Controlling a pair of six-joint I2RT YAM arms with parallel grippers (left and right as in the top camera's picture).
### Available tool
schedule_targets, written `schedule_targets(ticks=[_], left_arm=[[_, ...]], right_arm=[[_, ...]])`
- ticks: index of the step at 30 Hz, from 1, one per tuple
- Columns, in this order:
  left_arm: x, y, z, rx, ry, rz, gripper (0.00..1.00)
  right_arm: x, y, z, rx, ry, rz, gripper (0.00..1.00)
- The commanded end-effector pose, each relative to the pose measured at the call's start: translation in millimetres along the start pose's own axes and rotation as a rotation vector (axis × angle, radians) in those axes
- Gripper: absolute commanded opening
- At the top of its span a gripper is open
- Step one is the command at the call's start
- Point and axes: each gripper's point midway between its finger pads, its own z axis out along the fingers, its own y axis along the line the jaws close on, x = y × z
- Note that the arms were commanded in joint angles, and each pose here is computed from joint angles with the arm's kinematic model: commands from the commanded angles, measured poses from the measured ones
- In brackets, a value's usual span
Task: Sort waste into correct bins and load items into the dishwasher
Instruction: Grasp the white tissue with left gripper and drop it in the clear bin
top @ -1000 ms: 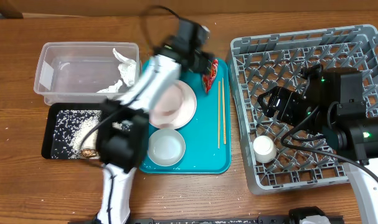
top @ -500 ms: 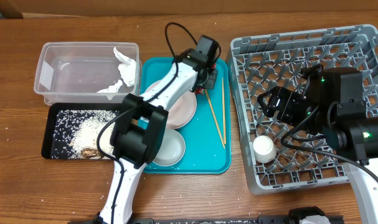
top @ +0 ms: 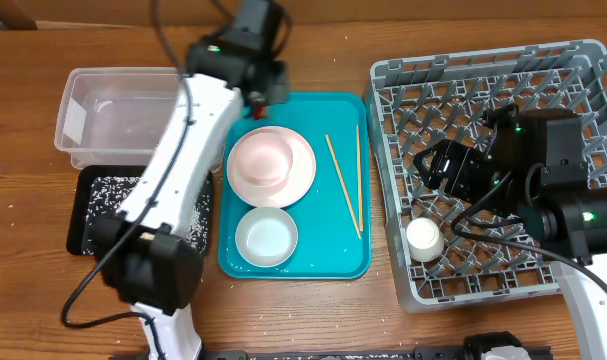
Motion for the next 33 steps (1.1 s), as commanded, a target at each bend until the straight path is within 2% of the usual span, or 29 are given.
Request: schedule_targets(ticks=[1, 2, 4, 5, 7, 8, 9, 12, 20, 24, 25, 29, 31, 33], left_arm=[[0, 79, 9, -0.207, 0.032, -0.153, 0.04], [7, 118, 18, -0.274, 0.07, -0.21, 0.04], [22, 142, 39, -0.224, 0.152, -0.328, 0.04], [25, 144, 44, -0.189, 0.174, -0.352, 0.16], [31, 149, 51, -0.145, 0.21, -0.379, 0.48], [31, 152, 52, -0.126, 0.217, -0.377, 0.57], [31, 154, 52, -0.109, 0.219, -0.366, 0.61], [26, 160, 34, -0.099, 0.206, -0.336, 0.8], [17, 145, -57, -0.068, 0.083, -0.283, 0.82], [25, 121, -107, -0.029, 0.011, -0.216, 0.81], [28, 113, -119, -0.015, -0.005, -0.189, 0.81], [46, 77, -163, 0.04, -0.07, -0.044, 0.82], [58, 64, -179, 0.043, -0.088, 0.012, 1.0], [70, 57, -189, 0.033, -0.088, 0.059, 1.0]], right_arm=[[-1, -2, -1, 0.011, -0.004, 0.002, 0.89], [-1, -3, -1, 0.012, -0.002, 0.003, 0.89], [-1, -2, -1, 0.012, -0.003, -0.001, 0.89], [-1, -2, -1, 0.012, -0.004, -0.002, 0.89], [-2, -3, -1, 0.015, -0.005, -0.002, 0.89], [-2, -4, 0, 0.018, -0.006, -0.002, 0.89], [-2, -4, 0, 0.019, -0.006, -0.001, 0.89], [-2, -4, 0, 0.019, -0.005, -0.006, 0.89], [-2, -6, -1, 0.032, -0.01, -0.027, 0.9], [-14, -23, -2, 0.135, -0.073, -0.03, 0.95], [-18, -28, -4, 0.166, -0.094, -0.029, 1.0], [-34, -50, -12, 0.299, -0.182, -0.027, 1.0], [-36, -53, -13, 0.319, -0.195, -0.028, 1.0], [-36, -52, -12, 0.312, -0.19, -0.023, 1.0]])
